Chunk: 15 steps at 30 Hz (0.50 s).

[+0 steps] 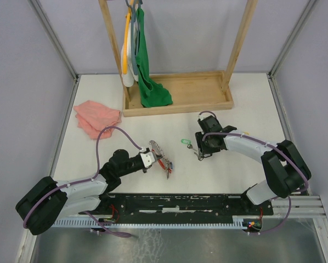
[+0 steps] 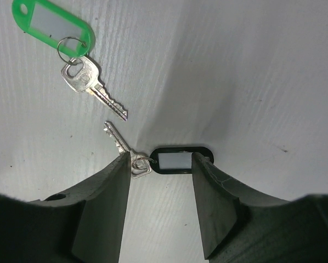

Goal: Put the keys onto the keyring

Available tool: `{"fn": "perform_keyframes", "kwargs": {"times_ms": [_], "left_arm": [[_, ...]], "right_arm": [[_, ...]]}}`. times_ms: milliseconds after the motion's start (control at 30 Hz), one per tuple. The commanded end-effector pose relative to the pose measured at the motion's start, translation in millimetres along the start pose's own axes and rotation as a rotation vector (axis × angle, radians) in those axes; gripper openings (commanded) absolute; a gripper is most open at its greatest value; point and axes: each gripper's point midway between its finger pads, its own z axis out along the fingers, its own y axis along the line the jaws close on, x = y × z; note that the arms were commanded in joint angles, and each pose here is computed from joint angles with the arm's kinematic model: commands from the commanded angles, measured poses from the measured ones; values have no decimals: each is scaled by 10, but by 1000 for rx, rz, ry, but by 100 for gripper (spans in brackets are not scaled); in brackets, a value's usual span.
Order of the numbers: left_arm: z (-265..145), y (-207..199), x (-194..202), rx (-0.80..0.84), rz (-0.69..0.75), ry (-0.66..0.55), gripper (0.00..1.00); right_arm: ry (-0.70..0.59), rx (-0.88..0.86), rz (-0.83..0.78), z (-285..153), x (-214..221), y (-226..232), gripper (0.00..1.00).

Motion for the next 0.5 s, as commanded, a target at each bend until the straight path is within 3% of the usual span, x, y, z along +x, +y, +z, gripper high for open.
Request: {"fn": "perform_keyframes", "kwargs": {"times_ms": [0, 167, 467], "left_arm": [[52, 85, -311, -10, 35, -102, 3], [54, 85, -313, -10, 33, -102, 3], [43, 88, -321, -14, 33, -106, 3]], "right_arm": [[19, -86, 85, -39, 5, 182, 56], [55, -176, 153, -93, 147, 396, 56], [63, -233, 108, -82, 146, 649, 57]]}}
